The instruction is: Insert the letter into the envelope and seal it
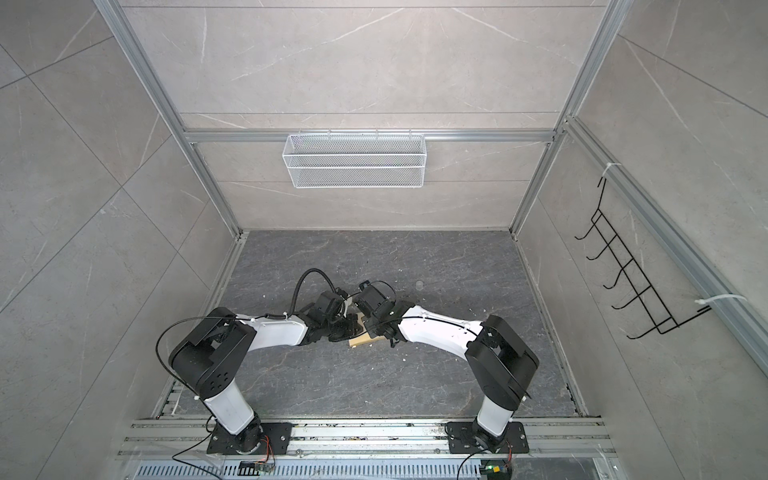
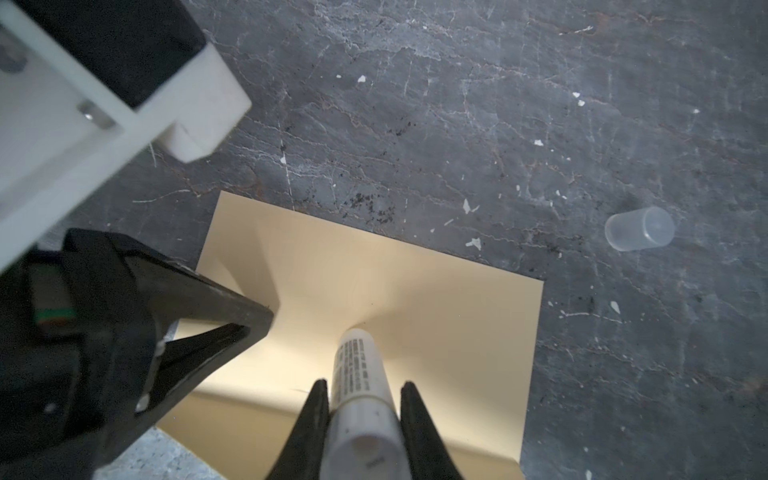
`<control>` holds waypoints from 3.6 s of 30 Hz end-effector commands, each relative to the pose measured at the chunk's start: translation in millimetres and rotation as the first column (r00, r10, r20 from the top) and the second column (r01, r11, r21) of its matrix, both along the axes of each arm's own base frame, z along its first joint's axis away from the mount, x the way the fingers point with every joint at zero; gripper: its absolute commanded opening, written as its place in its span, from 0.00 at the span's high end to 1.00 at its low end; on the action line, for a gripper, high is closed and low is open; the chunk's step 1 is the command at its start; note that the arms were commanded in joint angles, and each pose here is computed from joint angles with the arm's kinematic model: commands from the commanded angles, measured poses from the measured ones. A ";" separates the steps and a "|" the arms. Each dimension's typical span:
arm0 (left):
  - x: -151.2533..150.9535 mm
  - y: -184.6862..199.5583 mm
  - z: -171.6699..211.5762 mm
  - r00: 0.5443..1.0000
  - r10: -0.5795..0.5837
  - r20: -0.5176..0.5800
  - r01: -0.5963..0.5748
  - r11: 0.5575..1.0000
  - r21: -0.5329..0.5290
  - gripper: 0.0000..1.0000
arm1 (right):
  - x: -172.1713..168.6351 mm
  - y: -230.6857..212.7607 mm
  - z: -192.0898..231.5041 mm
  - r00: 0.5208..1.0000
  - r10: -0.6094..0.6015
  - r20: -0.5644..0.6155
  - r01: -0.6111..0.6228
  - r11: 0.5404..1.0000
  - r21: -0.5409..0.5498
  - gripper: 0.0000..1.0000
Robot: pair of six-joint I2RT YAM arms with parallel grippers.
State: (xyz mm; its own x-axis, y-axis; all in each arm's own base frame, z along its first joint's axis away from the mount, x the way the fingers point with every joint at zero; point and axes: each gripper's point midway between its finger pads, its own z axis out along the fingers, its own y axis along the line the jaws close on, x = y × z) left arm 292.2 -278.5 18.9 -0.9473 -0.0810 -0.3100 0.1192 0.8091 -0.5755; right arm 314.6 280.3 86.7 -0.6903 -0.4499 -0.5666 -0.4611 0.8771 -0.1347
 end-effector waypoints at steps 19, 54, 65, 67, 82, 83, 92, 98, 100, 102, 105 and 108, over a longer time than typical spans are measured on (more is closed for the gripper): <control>-17.7 39.7 -40.4 0.996 0.041 -0.074 -0.025 0.979 0.201 1.00 | 11.1 -72.0 -10.7 0.981 -0.172 -0.093 0.170 0.985 -0.032 1.00; 39.7 -4.9 249.1 0.883 0.272 0.383 -0.074 0.885 -0.459 0.29 | 0.4 -73.2 217.4 0.743 -0.227 0.629 -0.274 0.754 0.597 1.00; 43.7 -24.2 287.7 0.931 0.358 -0.078 -0.283 0.568 -0.773 0.25 | 14.1 -57.2 229.1 0.612 -0.223 0.759 -0.378 0.761 0.528 1.00; 46.1 -27.5 291.4 0.929 0.352 -0.119 -0.305 0.541 -0.784 0.25 | 14.6 -49.9 227.8 0.600 -0.214 0.771 -0.395 0.758 0.519 1.00; 50.2 -51.8 286.8 0.909 0.266 -0.320 -0.408 0.418 -0.812 0.30 | 8.9 -7.4 225.1 0.538 -0.155 0.829 -0.462 0.768 0.444 1.00; 49.6 -53.3 286.8 0.910 0.257 -0.325 -0.407 0.414 -0.814 0.32 | 8.7 -6.7 224.9 0.537 -0.153 0.829 -0.462 0.769 0.441 1.00; 49.2 -55.0 289.9 0.910 0.240 -0.338 -0.409 0.395 -0.823 0.61 | 3.3 -4.4 220.8 0.539 -0.146 0.830 -0.467 0.768 0.439 1.00; 47.7 -56.0 295.0 0.920 0.229 -0.319 -0.388 0.398 -0.831 0.91 | 1.0 -1.4 219.3 0.542 -0.134 0.830 -0.473 0.767 0.433 1.00; 46.8 -56.2 295.3 0.925 0.228 -0.304 -0.374 0.407 -0.833 1.00 | 0.3 -0.2 219.4 0.547 -0.128 0.827 -0.476 0.765 0.434 1.00; 45.9 -56.8 296.0 0.935 0.232 -0.269 -0.346 0.430 -0.834 1.00 | -1.5 1.7 219.7 0.558 -0.120 0.821 -0.486 0.755 0.440 0.93; 43.0 -56.8 292.3 0.952 0.245 -0.181 -0.287 0.518 -0.806 1.00 | -6.6 6.2 222.9 0.590 -0.095 0.802 -0.505 0.731 0.458 0.77; 38.7 -51.4 280.6 0.962 0.265 -0.073 -0.234 0.649 -0.724 1.00 | -10.3 6.5 222.9 0.643 -0.065 0.763 -0.491 0.730 0.476 0.54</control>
State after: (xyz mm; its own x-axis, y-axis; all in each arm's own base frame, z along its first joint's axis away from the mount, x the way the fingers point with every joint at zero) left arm 340.4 -331.1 278.3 -0.8183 -0.5617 0.1222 -0.1582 0.0157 -0.9873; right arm 316.1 278.2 290.5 0.1467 0.0761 -0.9863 -0.5906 0.8066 -0.0256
